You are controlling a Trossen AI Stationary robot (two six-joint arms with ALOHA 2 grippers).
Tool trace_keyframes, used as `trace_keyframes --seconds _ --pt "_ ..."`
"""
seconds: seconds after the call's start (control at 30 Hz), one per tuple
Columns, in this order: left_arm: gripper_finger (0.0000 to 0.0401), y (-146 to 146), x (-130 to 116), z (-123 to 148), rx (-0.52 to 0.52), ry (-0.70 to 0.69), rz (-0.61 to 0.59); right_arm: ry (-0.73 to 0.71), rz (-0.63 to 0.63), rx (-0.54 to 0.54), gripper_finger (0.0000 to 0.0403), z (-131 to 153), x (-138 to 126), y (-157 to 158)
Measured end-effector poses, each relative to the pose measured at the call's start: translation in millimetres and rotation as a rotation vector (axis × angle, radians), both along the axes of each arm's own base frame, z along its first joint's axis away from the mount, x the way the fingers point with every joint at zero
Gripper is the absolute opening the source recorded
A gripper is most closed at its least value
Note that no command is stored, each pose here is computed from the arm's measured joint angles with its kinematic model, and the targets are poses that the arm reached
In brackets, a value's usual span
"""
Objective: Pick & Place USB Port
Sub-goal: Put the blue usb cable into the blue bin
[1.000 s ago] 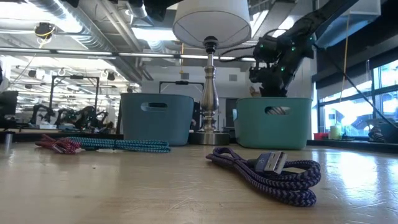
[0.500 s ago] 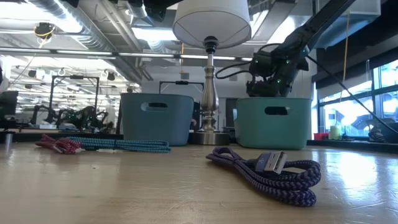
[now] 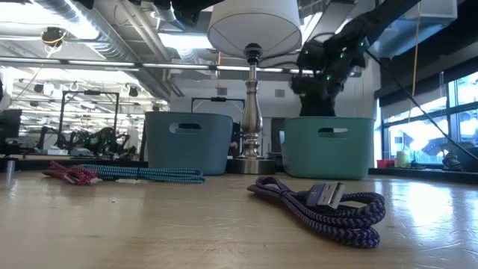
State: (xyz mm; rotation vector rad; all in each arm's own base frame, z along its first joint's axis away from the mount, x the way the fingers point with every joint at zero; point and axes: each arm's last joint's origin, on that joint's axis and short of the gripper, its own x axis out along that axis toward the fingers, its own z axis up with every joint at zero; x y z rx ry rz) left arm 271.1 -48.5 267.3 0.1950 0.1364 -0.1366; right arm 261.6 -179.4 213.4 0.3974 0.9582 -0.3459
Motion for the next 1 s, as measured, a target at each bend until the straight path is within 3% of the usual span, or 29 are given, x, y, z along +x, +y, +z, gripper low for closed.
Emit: trace_keyframes --seconds 0.3,0.77,1.0 --pt "0.0143 0.0 0.0 -0.2 0.001 0.002 0.000 0.035 -0.021 0.009 0.0130 29.0 -21.8 18.3" --pt "0.0144 -0.3 -0.3 -1.6 -0.004 0.017 0.000 0.259 -0.037 0.122 0.0125 28.4 -43.6 41.0" --pt "0.0143 -0.2 -0.4 -2.1 0.003 0.022 -0.001 0.191 -0.033 0.062 0.0124 54.7 -51.8 66.5"
